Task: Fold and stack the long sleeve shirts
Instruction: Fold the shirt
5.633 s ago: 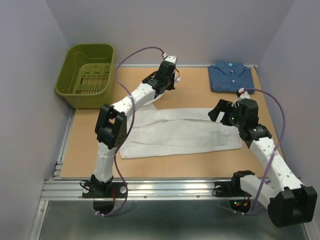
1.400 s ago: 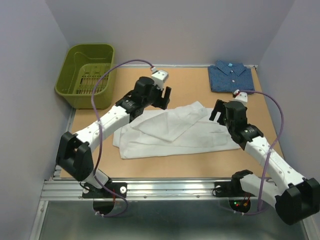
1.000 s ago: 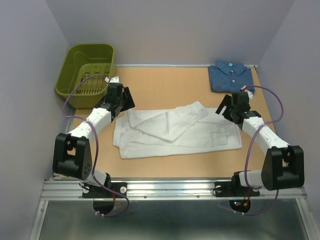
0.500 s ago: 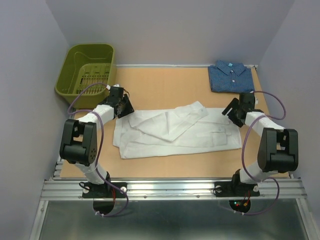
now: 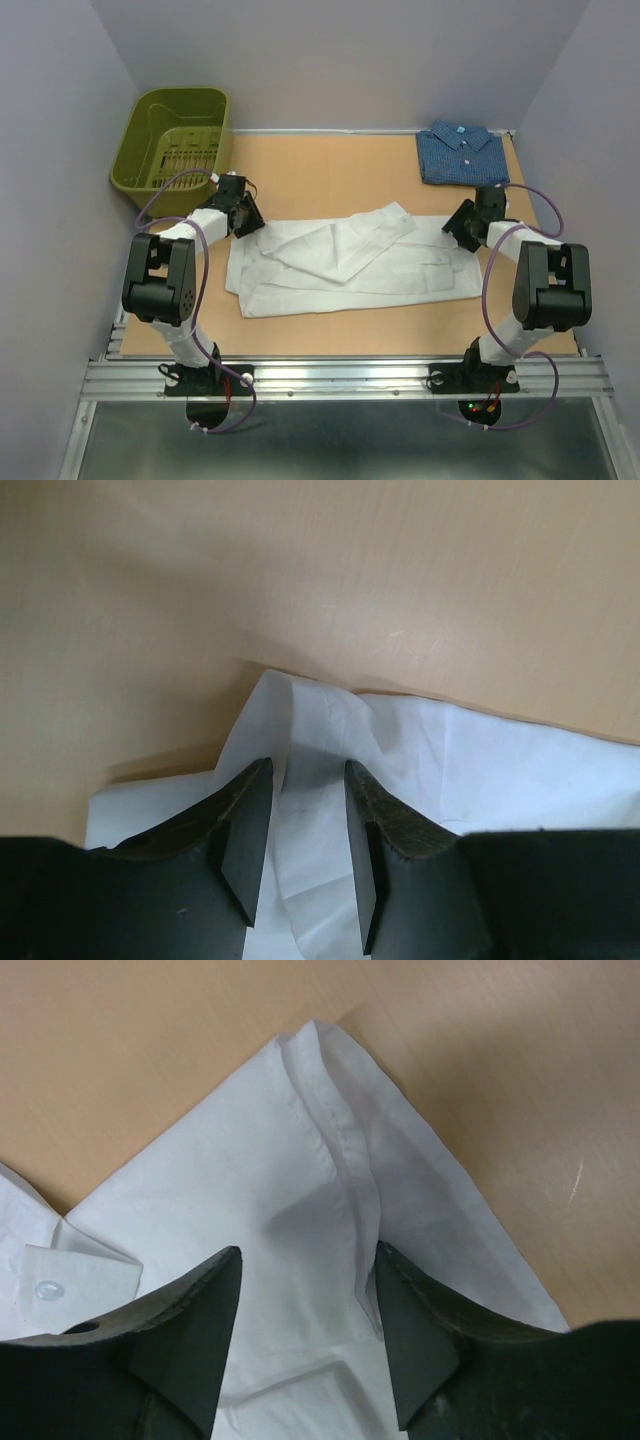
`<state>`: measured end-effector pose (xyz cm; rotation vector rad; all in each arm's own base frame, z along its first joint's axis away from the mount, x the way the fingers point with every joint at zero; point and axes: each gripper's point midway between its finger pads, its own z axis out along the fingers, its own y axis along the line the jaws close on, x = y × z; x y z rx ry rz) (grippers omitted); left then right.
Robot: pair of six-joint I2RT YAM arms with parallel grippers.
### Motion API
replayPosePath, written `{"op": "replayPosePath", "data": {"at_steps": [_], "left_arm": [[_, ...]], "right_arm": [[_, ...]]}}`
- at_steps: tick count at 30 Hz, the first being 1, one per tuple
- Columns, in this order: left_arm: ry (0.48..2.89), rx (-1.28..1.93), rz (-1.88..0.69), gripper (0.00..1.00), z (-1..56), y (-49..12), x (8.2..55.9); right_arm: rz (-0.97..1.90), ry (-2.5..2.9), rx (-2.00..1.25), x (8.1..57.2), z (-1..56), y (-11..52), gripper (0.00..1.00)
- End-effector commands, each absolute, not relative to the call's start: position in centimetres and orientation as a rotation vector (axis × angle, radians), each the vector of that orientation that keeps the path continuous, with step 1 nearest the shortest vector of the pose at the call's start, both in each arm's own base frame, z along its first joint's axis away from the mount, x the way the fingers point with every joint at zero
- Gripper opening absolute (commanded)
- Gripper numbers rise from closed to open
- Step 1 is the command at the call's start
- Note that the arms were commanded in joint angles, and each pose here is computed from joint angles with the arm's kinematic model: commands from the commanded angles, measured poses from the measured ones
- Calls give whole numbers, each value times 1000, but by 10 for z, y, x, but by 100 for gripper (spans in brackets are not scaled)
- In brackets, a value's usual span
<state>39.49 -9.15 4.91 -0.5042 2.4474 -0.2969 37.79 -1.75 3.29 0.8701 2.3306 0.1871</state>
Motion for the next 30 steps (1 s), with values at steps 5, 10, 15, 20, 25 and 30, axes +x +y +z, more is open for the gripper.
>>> {"op": "replayPosePath", "data": {"at_steps": [5, 10, 15, 20, 25, 30], "left_arm": [[2415, -542, -339, 34, 49, -89, 408], [2441, -606, -303, 15, 32, -82, 401], [2446, -699, -208, 0, 20, -64, 393], [2431, -811, -121, 0, 18, -43, 384], [2435, -830, -129, 0, 17, -43, 381], [2434, -799, -207, 0, 28, -53, 384]], "right_arm": [[182, 2303, 862, 385, 27, -22, 49], [133, 2310, 881, 378, 21, -29, 29], [69, 2294, 919, 371, 18, -43, 15], [8, 2267, 962, 362, 20, -56, 7], [-10, 2237, 966, 362, 29, -62, 7], [5, 2234, 946, 364, 38, -60, 14]]}}
